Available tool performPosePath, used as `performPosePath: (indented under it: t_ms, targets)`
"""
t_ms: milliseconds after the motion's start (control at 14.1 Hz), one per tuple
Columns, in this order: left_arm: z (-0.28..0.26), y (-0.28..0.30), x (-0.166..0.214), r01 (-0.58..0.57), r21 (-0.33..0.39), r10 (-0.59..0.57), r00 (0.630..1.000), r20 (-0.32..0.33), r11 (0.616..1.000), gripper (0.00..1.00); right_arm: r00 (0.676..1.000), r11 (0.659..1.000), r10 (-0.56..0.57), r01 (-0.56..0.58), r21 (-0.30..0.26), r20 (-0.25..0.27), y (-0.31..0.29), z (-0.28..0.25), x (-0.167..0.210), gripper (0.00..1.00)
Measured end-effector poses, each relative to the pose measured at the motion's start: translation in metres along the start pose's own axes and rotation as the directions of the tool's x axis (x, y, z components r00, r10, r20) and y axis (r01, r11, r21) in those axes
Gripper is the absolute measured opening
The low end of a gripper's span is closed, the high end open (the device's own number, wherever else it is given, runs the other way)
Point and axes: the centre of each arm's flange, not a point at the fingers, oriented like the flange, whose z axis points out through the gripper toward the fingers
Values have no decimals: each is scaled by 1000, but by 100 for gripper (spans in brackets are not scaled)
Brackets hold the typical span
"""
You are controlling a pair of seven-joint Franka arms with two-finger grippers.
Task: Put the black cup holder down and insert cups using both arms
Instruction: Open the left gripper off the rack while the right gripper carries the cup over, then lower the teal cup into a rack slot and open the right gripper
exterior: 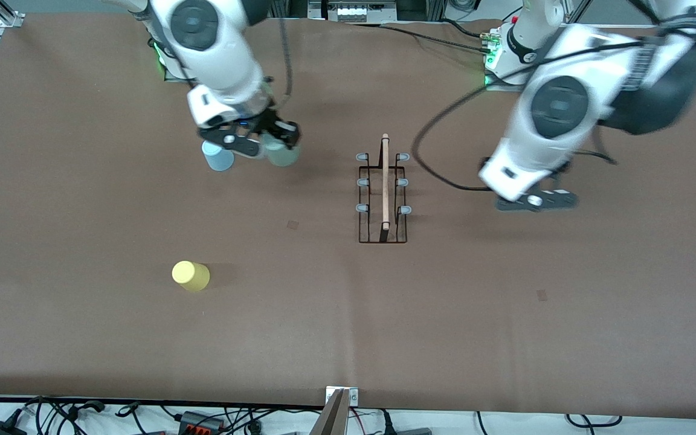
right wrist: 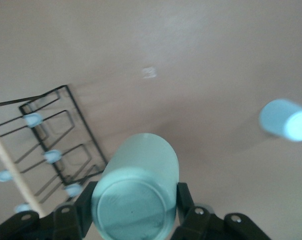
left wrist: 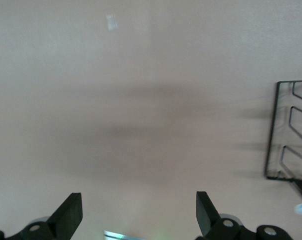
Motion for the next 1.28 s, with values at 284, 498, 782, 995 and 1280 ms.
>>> performPosePath:
  t_ms: [284, 498, 782, 995, 1280]
  targets:
    - [-12, -101, 18, -137, -48, 135, 990, -37, 989, 100, 994, 992, 109, -108, 64, -11, -67, 49, -62, 68]
    - [-20, -161, 21, -160, -95, 153, 986, -70, 983, 100, 994, 992, 111, -111, 56, 5, -79, 71, -88, 68]
    - [-11, -217, 20, -183, -116, 175, 982, -74, 976, 100, 996, 994, 92, -91, 53, -22, -86, 86, -100, 68]
    - [-5, -220, 23, -195, -147, 185, 980, -76, 970, 100, 996, 998, 64, -62, 25, -56, -92, 120, -107, 68]
    - [-3, -225, 16, -112, -264, 92, 992, -86, 958, 100, 997, 998, 62, -60, 34, -56, -96, 138, -106, 68]
